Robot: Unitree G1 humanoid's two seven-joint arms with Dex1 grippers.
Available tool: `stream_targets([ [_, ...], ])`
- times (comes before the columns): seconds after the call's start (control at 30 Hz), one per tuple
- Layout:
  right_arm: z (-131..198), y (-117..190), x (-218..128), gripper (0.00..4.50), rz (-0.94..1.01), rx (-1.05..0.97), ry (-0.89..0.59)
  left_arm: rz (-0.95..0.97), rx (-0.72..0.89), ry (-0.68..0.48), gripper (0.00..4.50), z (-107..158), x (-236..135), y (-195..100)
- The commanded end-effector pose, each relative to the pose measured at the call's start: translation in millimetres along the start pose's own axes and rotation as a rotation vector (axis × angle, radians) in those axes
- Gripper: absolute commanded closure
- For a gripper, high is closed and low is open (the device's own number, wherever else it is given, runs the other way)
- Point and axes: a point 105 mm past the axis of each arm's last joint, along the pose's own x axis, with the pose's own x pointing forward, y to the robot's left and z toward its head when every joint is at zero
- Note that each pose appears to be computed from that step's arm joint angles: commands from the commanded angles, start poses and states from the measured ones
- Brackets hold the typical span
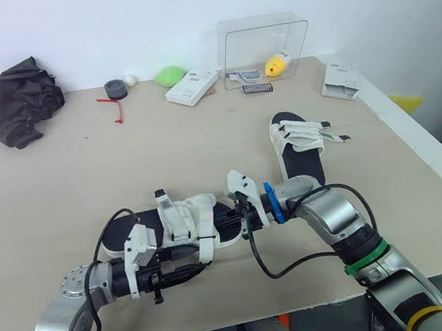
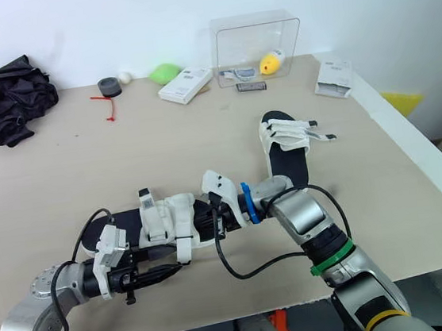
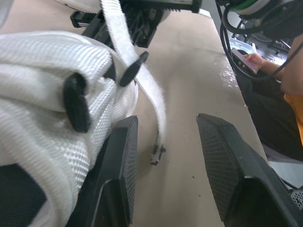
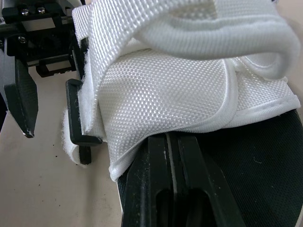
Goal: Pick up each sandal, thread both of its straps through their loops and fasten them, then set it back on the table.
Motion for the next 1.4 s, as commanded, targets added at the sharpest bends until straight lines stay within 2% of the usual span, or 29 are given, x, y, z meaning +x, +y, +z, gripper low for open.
stream_targets([
  [0.03, -30.3, -0.7, 4.8, 4.50, -0.018, 0.082, 0.094, -0.017, 0.003, -0.007, 2.45, 4.9, 4.7, -2.0],
  [0.3, -29.4, -1.2, 5.2, 4.50, -0.023, 0.083, 0.090, -0.071, -0.076, 0.027, 2.45, -3.7, 18.2, -8.1],
  [0.4, -29.7, -1.1, 5.3, 4.50, -0.025, 0.084, 0.089, -0.097, -0.103, 0.041, 3.74, -5.5, 18.9, -9.1],
  [0.43, -29.7, -1.0, 5.4, 4.50, -0.025, 0.085, 0.089, -0.102, -0.108, 0.043, 3.90, -5.8, 18.9, -9.5],
  [0.47, -29.7, -1.0, 5.4, 4.50, -0.026, 0.085, 0.088, -0.115, -0.117, 0.048, 4.47, -6.5, 18.8, -11.0],
  [0.7, -30.1, -0.7, 4.8, 4.50, -0.031, 0.087, 0.086, -0.197, -0.190, 0.096, 4.47, -9.5, 10.4, -21.7],
  [0.9, -29.9, -1.8, 4.4, 4.50, -0.031, 0.086, 0.088, -0.409, -0.396, 0.277, 4.47, -7.5, -20.4, -57.9],
  [0.97, -29.8, -2.3, 4.4, 4.50, -0.031, 0.085, 0.090, -0.430, -0.429, 0.294, 4.47, -0.1, -24.8, -60.3],
  [1.03, -29.6, -2.6, 4.4, 4.50, -0.029, 0.083, 0.090, -0.445, -0.468, 0.266, 4.47, 15.3, -23.4, -58.9],
  [1.1, -29.5, -2.5, 5.0, 4.50, -0.027, 0.082, 0.089, -0.448, -0.467, 0.171, 4.47, 36.3, -10.7, -52.8],
  [1.2, -29.2, -3.0, 5.6, 4.50, -0.027, 0.081, 0.089, -0.393, -0.490, 0.044, 4.47, 54.3, 6.4, -36.8],
  [1.4, -29.5, -3.6, 6.6, 4.50, -0.033, 0.083, 0.087, -0.132, -0.672, -0.214, 4.47, 78.8, 34.2, 24.4],
])
